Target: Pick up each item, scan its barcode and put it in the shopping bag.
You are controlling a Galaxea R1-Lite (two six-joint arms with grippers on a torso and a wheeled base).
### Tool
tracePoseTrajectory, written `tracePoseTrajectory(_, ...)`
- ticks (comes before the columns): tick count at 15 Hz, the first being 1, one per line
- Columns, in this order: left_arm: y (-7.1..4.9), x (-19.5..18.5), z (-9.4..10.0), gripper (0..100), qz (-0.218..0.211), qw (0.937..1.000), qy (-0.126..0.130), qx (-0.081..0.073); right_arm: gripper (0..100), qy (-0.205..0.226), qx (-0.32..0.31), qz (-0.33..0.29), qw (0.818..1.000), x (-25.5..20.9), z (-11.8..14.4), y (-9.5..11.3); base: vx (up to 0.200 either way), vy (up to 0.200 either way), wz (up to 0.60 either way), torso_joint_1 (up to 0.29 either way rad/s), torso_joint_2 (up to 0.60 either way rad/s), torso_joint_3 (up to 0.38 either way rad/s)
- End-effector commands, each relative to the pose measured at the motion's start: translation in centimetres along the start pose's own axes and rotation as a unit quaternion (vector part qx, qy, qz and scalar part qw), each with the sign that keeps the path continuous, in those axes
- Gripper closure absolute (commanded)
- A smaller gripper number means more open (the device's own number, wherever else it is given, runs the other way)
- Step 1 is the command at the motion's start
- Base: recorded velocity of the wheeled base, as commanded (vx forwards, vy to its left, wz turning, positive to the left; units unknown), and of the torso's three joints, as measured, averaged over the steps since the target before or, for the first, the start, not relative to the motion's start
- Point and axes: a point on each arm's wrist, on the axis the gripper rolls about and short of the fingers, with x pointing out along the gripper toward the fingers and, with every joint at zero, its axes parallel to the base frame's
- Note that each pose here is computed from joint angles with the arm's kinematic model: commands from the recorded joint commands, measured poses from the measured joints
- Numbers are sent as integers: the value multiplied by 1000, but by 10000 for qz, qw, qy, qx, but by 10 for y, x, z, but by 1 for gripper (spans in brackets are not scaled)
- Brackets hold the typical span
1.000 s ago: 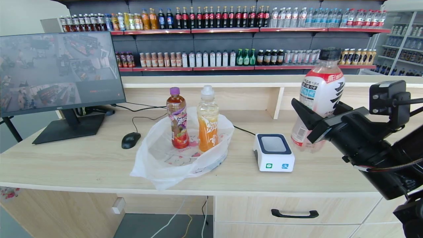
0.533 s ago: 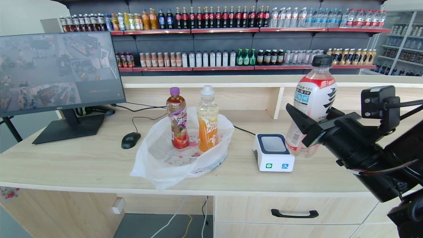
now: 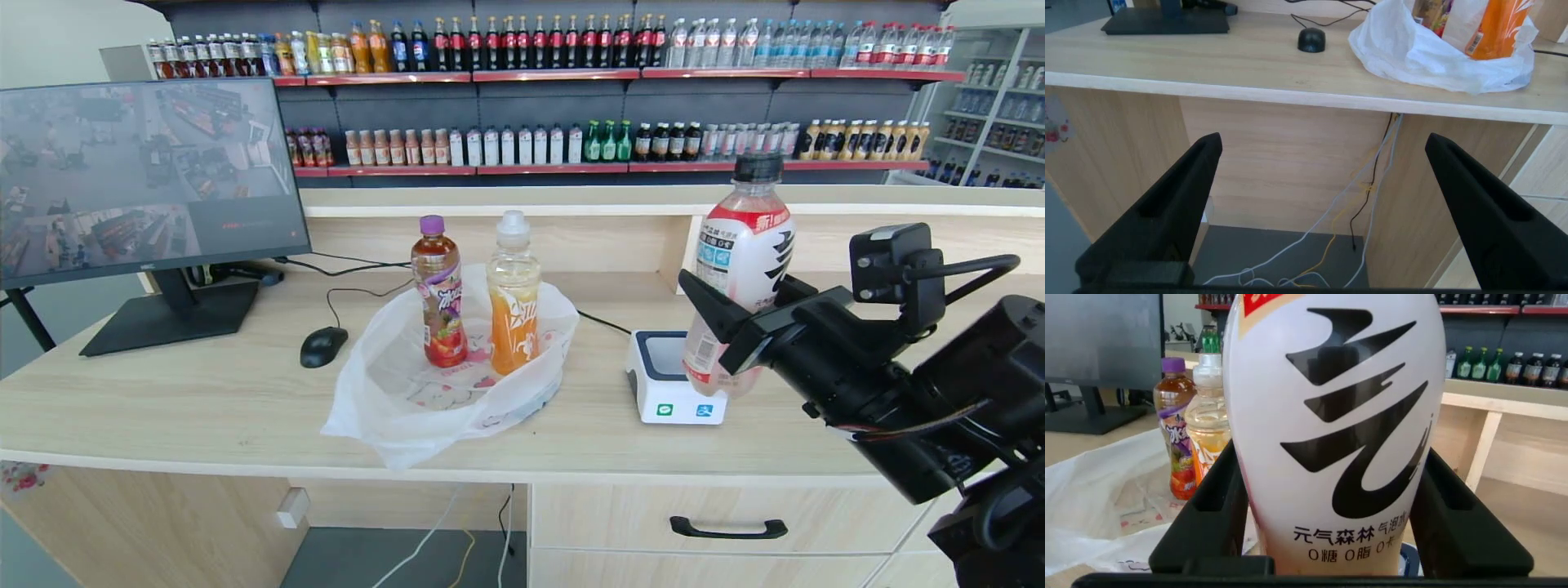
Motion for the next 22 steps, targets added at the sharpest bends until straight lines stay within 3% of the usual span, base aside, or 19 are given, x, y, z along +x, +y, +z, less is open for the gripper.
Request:
tracePoseTrajectory(1, 0, 0, 0, 0, 1, 10000, -4, 1, 100, 53, -9, 2, 10000, 1, -4, 0, 0, 200, 0, -2, -2, 2)
tracePoseTrajectory(18, 0, 0, 0, 0, 1, 10000, 3, -6, 100, 30, 0, 0, 10000, 0, -2, 0, 0, 200, 0, 2, 3, 3)
tracePoseTrajectory(22, 0, 0, 0, 0, 1, 10000, 3, -6, 100, -9, 7, 12, 10000, 9, -5, 2, 0, 0, 0, 0, 0, 0)
